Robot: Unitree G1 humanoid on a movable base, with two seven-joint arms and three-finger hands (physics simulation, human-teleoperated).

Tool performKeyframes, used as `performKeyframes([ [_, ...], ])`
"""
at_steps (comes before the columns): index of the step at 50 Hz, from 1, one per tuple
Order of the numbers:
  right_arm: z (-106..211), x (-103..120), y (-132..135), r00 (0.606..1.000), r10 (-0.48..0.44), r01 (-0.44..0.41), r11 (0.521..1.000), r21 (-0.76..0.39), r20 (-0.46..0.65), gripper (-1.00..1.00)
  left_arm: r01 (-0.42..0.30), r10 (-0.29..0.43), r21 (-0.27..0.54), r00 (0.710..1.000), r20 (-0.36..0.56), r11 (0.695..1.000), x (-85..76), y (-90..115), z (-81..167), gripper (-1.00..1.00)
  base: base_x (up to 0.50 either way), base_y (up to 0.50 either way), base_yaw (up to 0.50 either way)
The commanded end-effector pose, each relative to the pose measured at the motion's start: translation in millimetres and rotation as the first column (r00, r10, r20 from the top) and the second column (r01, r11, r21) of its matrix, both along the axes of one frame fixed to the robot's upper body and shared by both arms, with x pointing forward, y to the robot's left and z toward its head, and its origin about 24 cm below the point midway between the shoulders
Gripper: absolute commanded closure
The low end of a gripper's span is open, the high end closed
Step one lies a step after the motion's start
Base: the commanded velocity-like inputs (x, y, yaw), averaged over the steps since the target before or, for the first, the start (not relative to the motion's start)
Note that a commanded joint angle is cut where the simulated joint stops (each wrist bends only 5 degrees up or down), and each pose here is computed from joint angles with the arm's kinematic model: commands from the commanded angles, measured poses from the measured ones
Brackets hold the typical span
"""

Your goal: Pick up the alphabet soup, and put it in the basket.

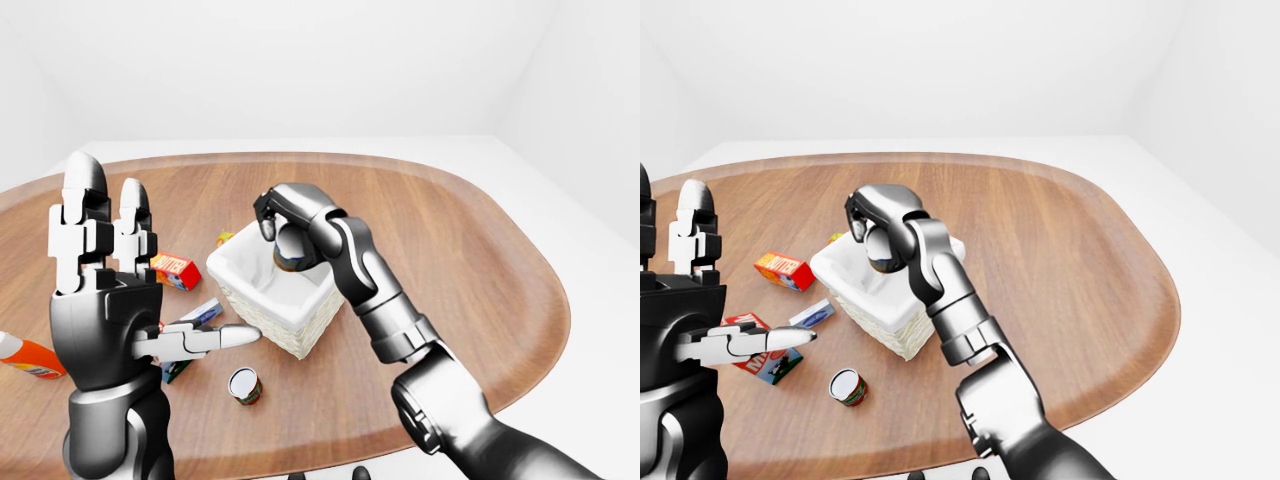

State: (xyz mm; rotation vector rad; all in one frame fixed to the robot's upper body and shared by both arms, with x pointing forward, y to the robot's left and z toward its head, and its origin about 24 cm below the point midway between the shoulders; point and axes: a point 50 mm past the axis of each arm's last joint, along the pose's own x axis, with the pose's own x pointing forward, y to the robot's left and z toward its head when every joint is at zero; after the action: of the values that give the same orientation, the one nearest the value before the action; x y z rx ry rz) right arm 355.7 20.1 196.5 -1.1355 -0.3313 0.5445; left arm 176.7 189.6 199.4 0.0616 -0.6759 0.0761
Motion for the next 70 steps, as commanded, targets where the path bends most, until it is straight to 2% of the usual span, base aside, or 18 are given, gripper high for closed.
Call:
performKeyframes([
  [1, -4.1, -5.0, 9.9, 1.000, 0.017, -0.017, 1.000, 0.021, -0.001, 1.00, 0.001, -0.001, 0.000, 1.000, 0.001, 1.000, -0.2, -0.1, 0.1, -1.00, 0.00, 0.00, 0.00],
  [9, -7.7, -6.1, 11.8, 1.000, 0.017, -0.017, 1.000, 0.014, -0.007, 1.00, 0.002, -0.002, 0.000, 1.000, -0.002, 1.000, 0.2, -0.1, -0.4, -1.00, 0.00, 0.00, 0.00],
  [24, -11.6, 5.1, 7.3, 1.000, -0.028, 0.028, 0.999, 0.016, -0.009, 1.00, 0.003, -0.003, -0.001, 1.000, -0.005, 1.000, 0.4, -0.2, -0.9, -1.00, 0.00, 0.00, 0.00],
  [47, -37.1, 13.7, 0.6, 0.994, -0.096, 0.096, 0.995, 0.002, -0.046, 1.00, 0.003, -0.003, 0.000, 1.000, -0.011, 1.000, 1.6, 0.0, -2.0, -1.00, 0.00, 0.00, 0.00],
  [70, -46.2, 12.4, 0.3, 0.993, -0.104, 0.104, 0.995, -0.005, -0.058, 1.00, 0.004, -0.004, -0.002, 1.000, -0.024, 1.000, 2.5, 0.3, -4.4, -1.00, 0.00, 0.00, 0.00],
])
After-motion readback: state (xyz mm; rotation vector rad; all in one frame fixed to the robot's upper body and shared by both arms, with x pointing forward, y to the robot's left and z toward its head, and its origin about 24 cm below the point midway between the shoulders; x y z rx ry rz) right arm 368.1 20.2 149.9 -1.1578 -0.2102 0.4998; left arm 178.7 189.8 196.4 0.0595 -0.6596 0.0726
